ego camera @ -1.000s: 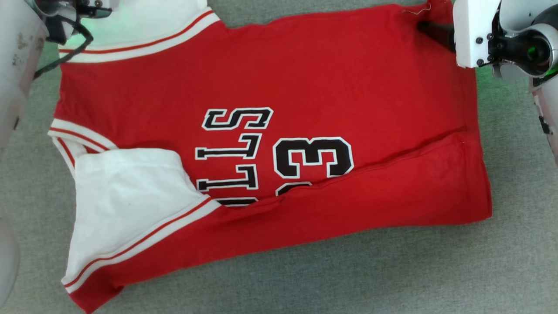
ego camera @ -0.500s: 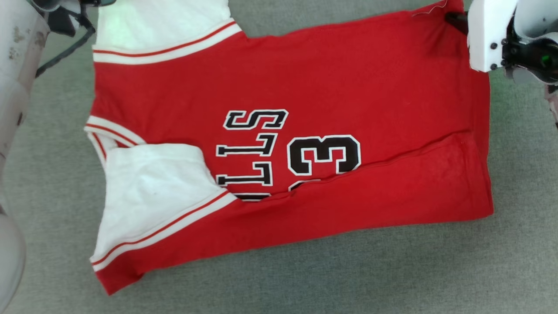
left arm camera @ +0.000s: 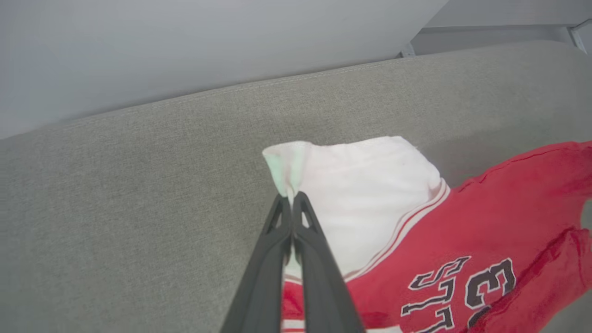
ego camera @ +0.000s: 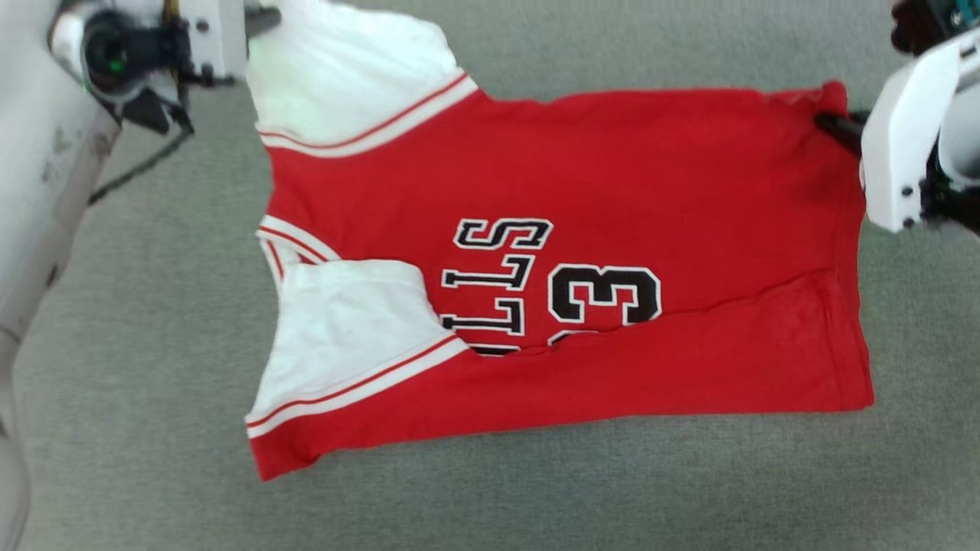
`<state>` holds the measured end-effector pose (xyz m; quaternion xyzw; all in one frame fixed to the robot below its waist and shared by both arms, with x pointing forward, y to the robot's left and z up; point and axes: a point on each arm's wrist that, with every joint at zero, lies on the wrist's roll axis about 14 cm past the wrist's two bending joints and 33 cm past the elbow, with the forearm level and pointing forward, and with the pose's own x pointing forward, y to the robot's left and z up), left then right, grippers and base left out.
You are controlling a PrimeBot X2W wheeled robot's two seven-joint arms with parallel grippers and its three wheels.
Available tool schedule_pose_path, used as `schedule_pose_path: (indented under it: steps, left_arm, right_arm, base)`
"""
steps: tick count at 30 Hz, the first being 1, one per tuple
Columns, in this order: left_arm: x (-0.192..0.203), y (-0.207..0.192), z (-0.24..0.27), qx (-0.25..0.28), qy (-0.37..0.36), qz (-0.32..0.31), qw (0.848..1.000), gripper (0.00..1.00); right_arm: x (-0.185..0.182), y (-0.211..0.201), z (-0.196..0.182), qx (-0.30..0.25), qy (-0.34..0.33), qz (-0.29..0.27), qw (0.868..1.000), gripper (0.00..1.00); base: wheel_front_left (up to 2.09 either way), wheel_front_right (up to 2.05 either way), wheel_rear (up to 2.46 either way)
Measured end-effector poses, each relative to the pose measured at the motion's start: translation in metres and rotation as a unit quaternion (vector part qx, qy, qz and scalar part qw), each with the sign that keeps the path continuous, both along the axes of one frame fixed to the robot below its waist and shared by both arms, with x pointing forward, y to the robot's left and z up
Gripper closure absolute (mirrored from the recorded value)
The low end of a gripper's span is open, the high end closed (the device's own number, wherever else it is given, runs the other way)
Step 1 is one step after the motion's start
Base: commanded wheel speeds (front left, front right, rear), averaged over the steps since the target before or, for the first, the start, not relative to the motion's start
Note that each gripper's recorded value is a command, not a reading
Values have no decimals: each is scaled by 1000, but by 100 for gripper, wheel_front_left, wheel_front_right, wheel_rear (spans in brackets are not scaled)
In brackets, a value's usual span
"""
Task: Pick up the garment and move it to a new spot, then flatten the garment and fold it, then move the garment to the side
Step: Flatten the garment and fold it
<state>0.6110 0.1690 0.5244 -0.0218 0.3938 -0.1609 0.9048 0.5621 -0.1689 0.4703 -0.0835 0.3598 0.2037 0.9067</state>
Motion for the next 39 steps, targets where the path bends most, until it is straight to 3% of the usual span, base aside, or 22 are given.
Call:
schedule_pose_path:
  steps: [12, 21, 31, 32, 34, 36, 37, 38, 39]
  left_arm:
    - [-97, 15, 0, 2, 37, -26, 999, 100]
    - [-188, 8, -24, -5, 116, -23, 993, 100]
    - [-222, -8, -54, -11, 186, -27, 982, 100]
    - [-222, -9, -56, -10, 188, -28, 982, 81]
    - [-219, -8, -58, -6, 187, -26, 982, 76]
    - [-217, -7, -59, -2, 185, -26, 982, 64]
    - [-215, -6, -58, 0, 182, -25, 983, 21]
    - [-214, -6, -57, 0, 181, -23, 983, 0]
    - [-214, -5, -56, 1, 180, -22, 983, 0]
  right_arm:
    - [-50, 7, 17, 21, -2, 40, 999, 100]
    - [-86, 2, 0, 36, 38, 37, 998, 100]
    - [-116, -1, -26, 36, 89, 22, 995, 100]
    - [-117, 0, -27, 39, 92, 22, 995, 100]
    - [-121, 2, -28, 38, 96, 22, 994, 100]
    - [-123, 2, -29, 37, 101, 21, 994, 64]
    - [-124, 3, -29, 36, 103, 20, 994, 51]
    - [-125, 3, -30, 37, 105, 20, 994, 0]
    - [-125, 5, -29, 41, 105, 18, 993, 0]
  base:
    - [0, 0, 0]
    - [0, 0, 0]
    - [0, 0, 0]
    - [0, 0, 0]
    - [0, 0, 0]
    - [0, 0, 0]
    - [0, 0, 0]
    - [0, 0, 0]
    - [0, 0, 0]
